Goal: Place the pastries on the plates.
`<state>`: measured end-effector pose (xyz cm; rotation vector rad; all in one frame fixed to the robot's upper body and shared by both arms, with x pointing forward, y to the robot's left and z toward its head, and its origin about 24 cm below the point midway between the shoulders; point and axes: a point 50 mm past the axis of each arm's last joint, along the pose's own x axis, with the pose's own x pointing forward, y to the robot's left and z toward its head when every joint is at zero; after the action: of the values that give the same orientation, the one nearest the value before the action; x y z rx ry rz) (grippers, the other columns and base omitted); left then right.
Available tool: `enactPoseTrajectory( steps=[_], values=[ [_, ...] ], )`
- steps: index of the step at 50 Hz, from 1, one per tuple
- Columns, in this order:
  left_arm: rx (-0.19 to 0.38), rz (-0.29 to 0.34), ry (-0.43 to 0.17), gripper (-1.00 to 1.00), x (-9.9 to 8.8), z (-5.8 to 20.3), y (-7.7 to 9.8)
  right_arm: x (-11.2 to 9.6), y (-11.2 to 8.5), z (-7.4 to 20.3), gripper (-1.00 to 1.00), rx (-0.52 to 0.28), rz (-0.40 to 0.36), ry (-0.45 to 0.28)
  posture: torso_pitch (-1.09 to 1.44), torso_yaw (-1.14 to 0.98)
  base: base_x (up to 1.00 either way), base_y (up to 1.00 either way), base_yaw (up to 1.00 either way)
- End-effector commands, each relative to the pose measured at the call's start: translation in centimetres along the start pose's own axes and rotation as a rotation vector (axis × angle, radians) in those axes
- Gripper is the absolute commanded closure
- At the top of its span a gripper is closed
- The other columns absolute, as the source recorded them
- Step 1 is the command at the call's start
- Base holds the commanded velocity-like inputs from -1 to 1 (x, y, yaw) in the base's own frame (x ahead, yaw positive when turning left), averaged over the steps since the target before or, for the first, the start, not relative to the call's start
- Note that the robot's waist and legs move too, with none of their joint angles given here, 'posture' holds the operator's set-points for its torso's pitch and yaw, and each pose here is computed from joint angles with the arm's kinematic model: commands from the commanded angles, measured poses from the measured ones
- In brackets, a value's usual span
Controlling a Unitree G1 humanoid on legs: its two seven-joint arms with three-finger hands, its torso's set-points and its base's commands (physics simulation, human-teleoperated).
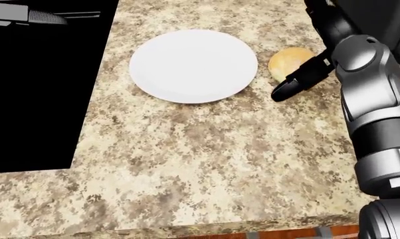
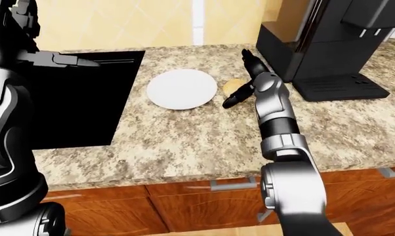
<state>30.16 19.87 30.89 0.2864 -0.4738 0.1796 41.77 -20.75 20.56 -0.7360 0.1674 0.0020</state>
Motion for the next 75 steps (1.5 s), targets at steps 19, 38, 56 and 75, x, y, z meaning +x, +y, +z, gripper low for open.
enactPoseTrajectory(
  steps=[19,38,56,75],
  values=[
    [0.019,0.036,-0.08,-1.0,-0.2,1.8,0.9,-0.4,-1.6,1.6,-0.22,-0.018,-0.051,-0.068,0.0,0.0,0.0,0.0,0.0],
    [0.024,0.044,-0.085,-1.0,-0.1,2.0,1.1,-0.5,-2.7,2.5,0.31,-0.054,-0.096,-0.091,0.0,0.0,0.0,0.0,0.0],
    [0.016,0.045,-0.082,-1.0,-0.2,1.8,1.1,-0.9,-4.5,8.5,0.59,-0.056,-0.127,-0.215,0.0,0.0,0.0,0.0,0.0],
    [0.009,0.055,-0.084,-1.0,-0.3,2.2,1.4,-0.6,1.2,12.9,0.65,-0.033,0.004,-0.338,0.0,0.0,0.0,0.0,0.0]
  ],
)
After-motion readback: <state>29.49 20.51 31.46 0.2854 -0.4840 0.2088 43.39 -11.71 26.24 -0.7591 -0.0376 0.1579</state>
